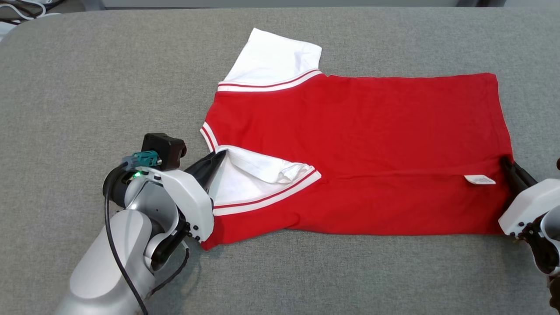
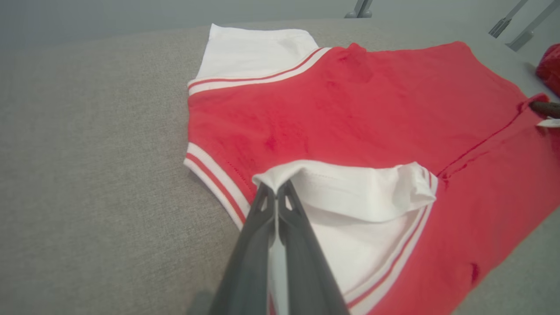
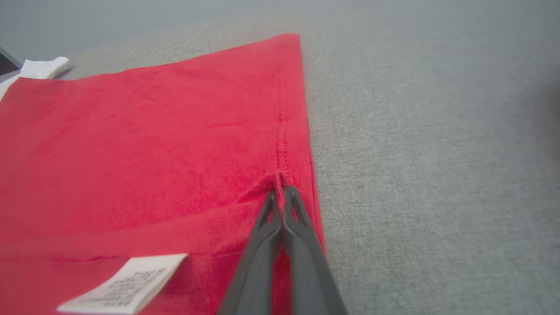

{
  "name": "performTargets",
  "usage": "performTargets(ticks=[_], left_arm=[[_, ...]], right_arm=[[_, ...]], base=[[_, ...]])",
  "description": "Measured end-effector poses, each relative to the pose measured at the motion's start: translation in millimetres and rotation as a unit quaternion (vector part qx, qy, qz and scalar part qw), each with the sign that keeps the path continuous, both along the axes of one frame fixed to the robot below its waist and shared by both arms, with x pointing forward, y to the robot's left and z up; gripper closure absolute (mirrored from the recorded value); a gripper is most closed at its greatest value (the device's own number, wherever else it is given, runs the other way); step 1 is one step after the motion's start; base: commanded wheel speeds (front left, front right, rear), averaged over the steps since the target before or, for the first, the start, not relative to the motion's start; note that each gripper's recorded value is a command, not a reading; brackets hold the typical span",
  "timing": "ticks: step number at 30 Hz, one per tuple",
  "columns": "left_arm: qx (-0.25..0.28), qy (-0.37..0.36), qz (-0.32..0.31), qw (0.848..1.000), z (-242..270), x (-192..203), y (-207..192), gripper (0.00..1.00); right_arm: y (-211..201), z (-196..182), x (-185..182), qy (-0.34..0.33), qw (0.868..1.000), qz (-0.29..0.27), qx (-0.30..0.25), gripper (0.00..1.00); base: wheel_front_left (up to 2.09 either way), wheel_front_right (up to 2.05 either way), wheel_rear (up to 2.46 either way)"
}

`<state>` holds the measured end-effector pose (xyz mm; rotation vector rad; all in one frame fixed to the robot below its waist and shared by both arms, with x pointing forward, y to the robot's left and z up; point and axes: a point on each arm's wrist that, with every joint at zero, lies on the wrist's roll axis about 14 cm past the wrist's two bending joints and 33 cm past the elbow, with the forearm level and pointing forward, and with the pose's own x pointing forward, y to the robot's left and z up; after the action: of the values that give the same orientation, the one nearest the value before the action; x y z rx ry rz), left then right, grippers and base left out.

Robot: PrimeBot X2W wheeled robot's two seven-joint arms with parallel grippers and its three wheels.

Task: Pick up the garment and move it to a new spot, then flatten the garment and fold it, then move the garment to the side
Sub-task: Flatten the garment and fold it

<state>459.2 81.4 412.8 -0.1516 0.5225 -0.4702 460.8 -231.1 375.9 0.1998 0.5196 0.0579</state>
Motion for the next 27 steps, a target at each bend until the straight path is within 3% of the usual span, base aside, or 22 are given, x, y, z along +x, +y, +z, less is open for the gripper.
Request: performTargets(ticks=[6, 7, 9, 10, 11, 21, 27], left_arm=[[0.003, 0.004, 0.0, 1.0, -10.1, 4.8, -4.8, 1.0], [0.003, 0.008, -0.002, 1.0, -12.7, 3.9, -7.2, 0.87], [0.004, 0.006, -0.002, 1.0, -14.7, 4.6, -8.6, 0.56], [0.004, 0.003, 0.0, 1.0, -14.4, 5.9, -7.9, 0.34], [0.004, -0.001, 0.003, 1.0, -14.3, 6.9, -6.5, 0.0], [-0.018, -0.063, 0.039, 0.997, 5.0, 18.6, -0.2, 0.0], [-0.048, -0.139, 0.088, 0.985, 38.6, 23.1, 7.8, 0.0]], right_arm=[[1.2, -1.7, 4.2, -0.002, 1.0, 0.001, -0.002, 1.0], [1.6, -0.6, 5.5, -0.007, 1.0, 0.001, -0.003, 1.0], [1.1, -0.5, 6.6, -0.009, 1.0, 0.0, -0.004, 0.56], [0.8, -0.2, 6.6, -0.011, 1.0, -0.001, -0.005, 0.51], [0.6, 0.0, 6.8, -0.012, 1.0, -0.001, -0.006, 0.0], [-4.7, 20.1, 8.7, -0.08, 0.997, -0.01, -0.02, 0.0], [-0.9, 50.1, 13.5, -0.14, 0.989, 0.005, -0.041, 0.0]], base=[[0.0, 0.0, 0.0], [0.0, 0.0, 0.0], [0.0, 0.0, 0.0], [0.0, 0.0, 0.0], [0.0, 0.0, 0.0], [0.0, 0.0, 0.0], [0.0, 0.0, 0.0]])
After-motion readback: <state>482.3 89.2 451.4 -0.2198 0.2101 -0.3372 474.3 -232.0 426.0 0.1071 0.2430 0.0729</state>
